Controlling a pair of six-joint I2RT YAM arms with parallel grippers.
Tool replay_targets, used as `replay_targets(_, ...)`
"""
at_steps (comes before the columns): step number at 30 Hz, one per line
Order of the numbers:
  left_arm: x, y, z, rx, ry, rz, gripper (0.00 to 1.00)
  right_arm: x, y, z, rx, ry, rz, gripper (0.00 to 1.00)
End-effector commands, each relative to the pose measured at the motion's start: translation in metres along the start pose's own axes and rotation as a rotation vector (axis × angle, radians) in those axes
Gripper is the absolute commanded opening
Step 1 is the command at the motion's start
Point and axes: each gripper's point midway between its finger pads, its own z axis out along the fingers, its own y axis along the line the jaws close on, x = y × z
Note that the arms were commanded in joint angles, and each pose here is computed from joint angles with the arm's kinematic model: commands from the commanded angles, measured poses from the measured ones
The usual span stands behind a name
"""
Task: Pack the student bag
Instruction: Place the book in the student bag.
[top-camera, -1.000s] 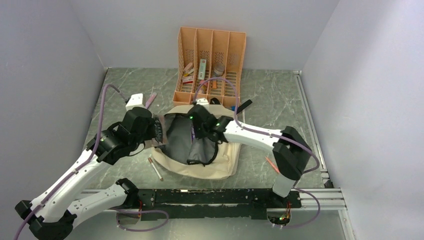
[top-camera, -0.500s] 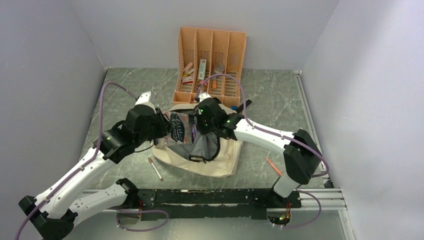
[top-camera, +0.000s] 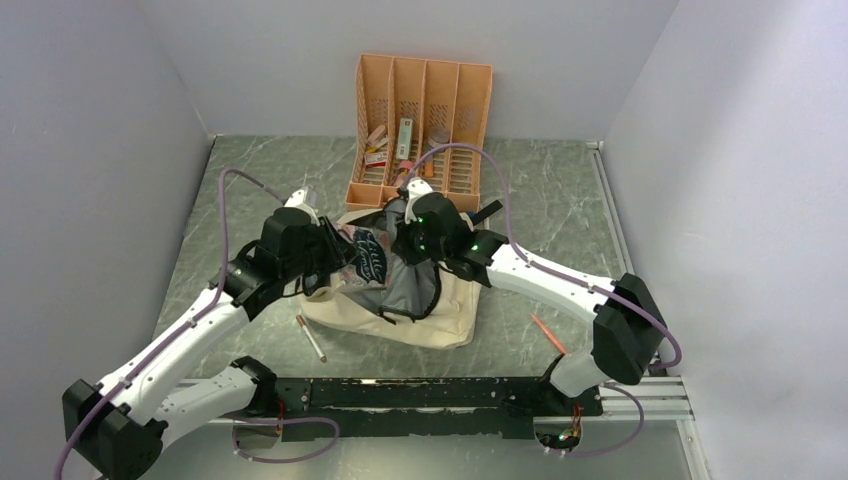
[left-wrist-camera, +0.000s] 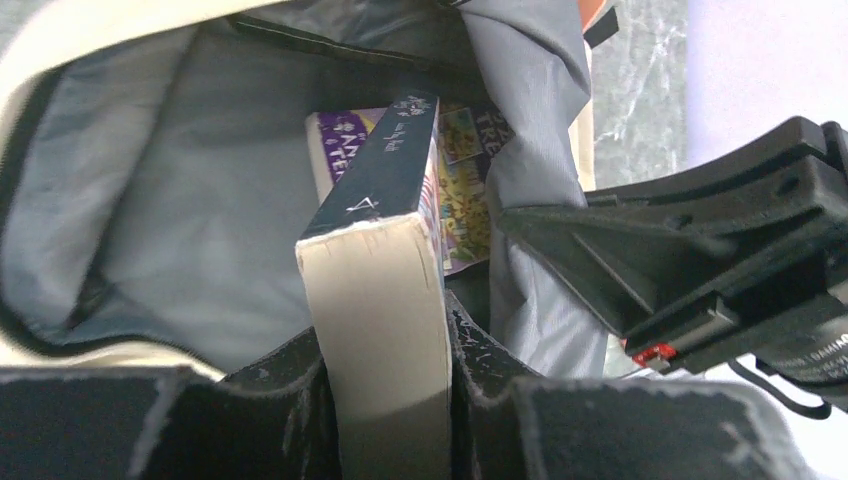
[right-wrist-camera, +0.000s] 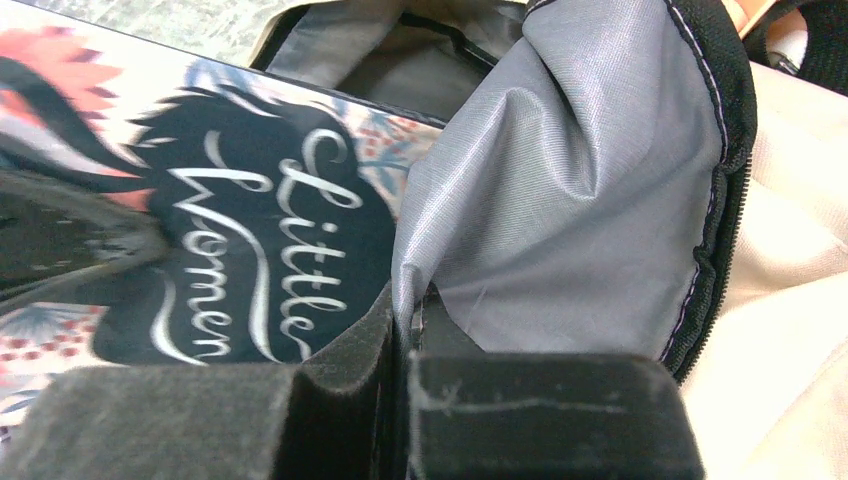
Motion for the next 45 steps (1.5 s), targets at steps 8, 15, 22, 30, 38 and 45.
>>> replay_targets(8, -0.021, -0.071, 0.022, 0.446, -0.069, -0.143, 0.05, -0.040, 0.024, -0.008, -0.121, -0.163, 0.028, 0.00)
replay_targets(15, -0.025, -0.064, 0.057, 0.454, -0.157, -0.190, 0.05, -0.043, 0.029, -0.007, -0.146, -0.182, 0.067, 0.00)
replay_targets(22, -0.008, -0.073, 0.096, 0.452, -0.140, -0.162, 0.05, -0.042, 0.029, -0.008, -0.146, -0.193, 0.089, 0.00)
replay_targets(30, 0.028, -0.055, 0.132, 0.330, -0.057, -0.082, 0.28, -0.040, 0.013, -0.011, -0.069, -0.198, 0.083, 0.00)
replay_targets(38, 0.037, -0.040, 0.134, 0.277, -0.033, -0.002, 0.62, -0.035, 0.001, -0.010, -0.031, -0.194, 0.099, 0.00)
replay_targets(45, 0.037, -0.030, 0.128, 0.214, -0.014, 0.064, 0.75, -0.029, -0.002, -0.006, -0.030, -0.175, 0.096, 0.00)
